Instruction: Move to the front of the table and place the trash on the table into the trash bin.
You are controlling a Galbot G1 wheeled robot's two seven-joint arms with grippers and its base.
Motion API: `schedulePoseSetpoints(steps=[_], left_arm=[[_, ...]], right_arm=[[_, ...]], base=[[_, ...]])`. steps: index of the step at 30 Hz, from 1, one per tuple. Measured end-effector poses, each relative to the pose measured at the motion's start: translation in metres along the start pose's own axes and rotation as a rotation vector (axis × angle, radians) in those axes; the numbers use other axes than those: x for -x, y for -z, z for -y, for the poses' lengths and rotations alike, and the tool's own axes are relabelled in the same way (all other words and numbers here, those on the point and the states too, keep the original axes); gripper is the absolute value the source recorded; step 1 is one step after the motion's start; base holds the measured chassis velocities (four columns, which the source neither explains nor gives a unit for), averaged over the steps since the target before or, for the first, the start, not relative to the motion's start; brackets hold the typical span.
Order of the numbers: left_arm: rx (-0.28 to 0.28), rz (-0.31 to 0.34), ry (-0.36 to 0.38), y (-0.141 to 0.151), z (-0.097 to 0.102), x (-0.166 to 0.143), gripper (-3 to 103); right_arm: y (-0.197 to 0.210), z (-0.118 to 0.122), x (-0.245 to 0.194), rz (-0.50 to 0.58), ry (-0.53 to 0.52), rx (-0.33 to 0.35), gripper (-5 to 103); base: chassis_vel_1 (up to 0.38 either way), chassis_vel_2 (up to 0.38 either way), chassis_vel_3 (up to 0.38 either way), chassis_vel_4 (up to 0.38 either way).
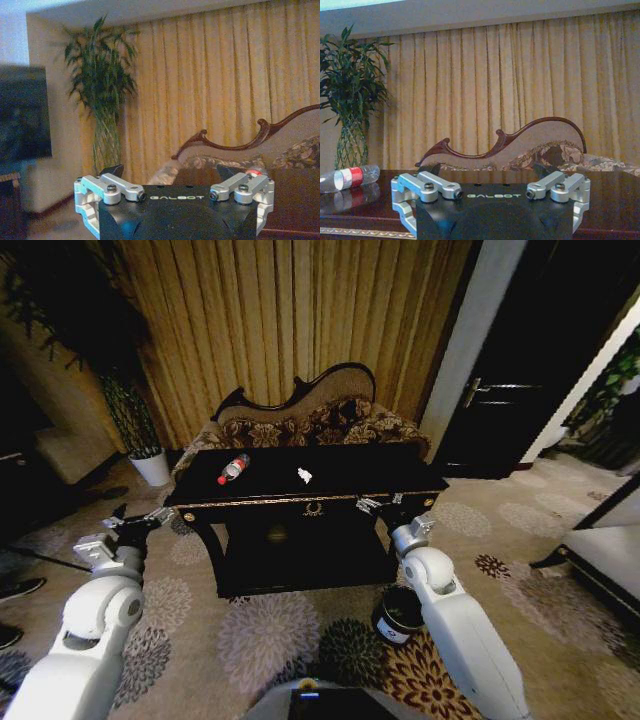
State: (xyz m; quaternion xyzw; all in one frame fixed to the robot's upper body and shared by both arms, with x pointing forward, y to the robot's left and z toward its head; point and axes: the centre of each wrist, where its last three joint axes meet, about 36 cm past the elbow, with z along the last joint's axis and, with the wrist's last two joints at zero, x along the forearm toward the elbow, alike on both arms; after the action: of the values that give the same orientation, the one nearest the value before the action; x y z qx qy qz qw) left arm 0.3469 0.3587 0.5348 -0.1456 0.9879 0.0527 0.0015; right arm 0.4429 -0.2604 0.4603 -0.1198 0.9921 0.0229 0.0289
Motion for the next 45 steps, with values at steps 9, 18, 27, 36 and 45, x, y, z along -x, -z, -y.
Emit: schedulePoseSetpoints(steps=[9,18,27,36,45], left_arm=[[0.016,0.017,-0.009,-0.004,0.001,0.0,100],[0.002,0.016,-0.025,-0.006,0.005,-0.003,100],[-0.002,0.02,-0.032,-0.006,0.005,-0.004,100],[-0.009,0.017,-0.032,-0.008,0.006,-0.006,100],[-0.012,0.018,-0.031,-0.009,0.006,-0.006,100]], right_arm=[[-0.007,0.0,0.002,0.001,-0.012,-0.025,100],[-0.015,0.0,0.0,-0.001,-0.022,-0.039,100],[-0.014,0.0,-0.002,0.002,-0.02,-0.047,100],[-0.013,-0.001,-0.002,0.005,-0.012,-0.055,100],[-0.011,-0.003,-0.001,0.006,-0.007,-0.058,100]], base=[[0.0,0.0,0.0,0.0],[0.0,0.0,0.0,0.0],[-0.041,0.044,0.048,-0.04],[-0.133,0.132,0.137,-0.132],[-0.117,0.121,0.11,-0.109]])
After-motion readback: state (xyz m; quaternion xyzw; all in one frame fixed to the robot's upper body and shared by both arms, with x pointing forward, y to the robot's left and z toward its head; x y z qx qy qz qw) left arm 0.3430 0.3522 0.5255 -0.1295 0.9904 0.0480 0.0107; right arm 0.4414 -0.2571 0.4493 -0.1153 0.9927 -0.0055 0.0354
